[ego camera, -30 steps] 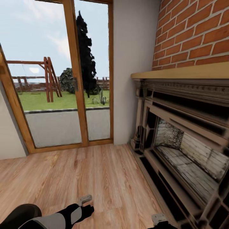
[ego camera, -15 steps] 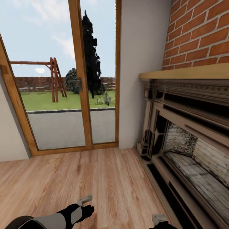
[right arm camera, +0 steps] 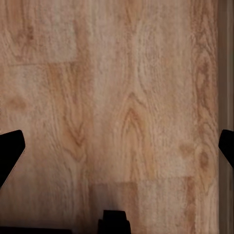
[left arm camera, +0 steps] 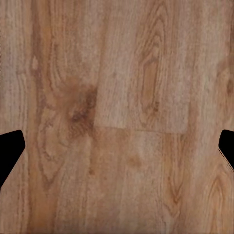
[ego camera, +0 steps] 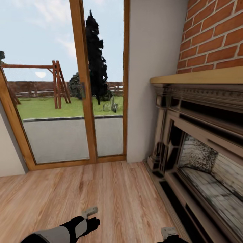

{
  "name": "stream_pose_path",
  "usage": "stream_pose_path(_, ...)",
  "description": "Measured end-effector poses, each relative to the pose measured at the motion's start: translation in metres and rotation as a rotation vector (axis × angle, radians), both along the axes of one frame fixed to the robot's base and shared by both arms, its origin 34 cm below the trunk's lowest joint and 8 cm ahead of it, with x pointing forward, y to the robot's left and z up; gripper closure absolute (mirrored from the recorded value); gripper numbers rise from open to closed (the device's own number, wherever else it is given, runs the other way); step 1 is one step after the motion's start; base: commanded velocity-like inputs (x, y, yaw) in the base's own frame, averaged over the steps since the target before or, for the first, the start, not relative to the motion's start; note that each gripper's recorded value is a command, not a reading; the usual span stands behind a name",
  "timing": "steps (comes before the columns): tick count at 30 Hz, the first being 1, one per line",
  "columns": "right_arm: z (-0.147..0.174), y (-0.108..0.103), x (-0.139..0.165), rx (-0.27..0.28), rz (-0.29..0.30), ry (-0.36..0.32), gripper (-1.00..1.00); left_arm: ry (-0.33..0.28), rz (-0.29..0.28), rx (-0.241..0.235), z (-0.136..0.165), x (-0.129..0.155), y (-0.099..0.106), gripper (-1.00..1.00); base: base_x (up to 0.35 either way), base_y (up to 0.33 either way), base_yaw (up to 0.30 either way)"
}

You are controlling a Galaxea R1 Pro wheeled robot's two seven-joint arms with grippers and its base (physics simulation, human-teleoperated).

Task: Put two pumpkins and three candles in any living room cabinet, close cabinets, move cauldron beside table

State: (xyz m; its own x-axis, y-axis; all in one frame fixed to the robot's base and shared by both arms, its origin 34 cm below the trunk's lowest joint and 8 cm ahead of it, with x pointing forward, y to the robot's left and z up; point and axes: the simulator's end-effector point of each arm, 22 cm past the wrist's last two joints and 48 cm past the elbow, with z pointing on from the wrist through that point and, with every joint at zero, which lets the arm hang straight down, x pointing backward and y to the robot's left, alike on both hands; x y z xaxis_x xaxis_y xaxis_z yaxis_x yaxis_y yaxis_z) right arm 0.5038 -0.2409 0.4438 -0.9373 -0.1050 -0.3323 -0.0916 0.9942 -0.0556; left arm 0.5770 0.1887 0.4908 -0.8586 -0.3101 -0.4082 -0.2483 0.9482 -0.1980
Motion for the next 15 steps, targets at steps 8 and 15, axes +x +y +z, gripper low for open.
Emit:
stream_pose_path(8,-0.0001,0.0,-0.0003,0.0,0.001,0.0,-1.0,0.0,0.0,0.0,0.0,0.0,0.0001,-1.0,0.332,0.0,0.247)
stream_pose_path(15,-0.0002,0.0,-0.0004,0.0,0.001,0.001,-1.0,0.0,0.0,0.0,0.0,0.0,0.0,-1.0,0.334,0.0,0.226)
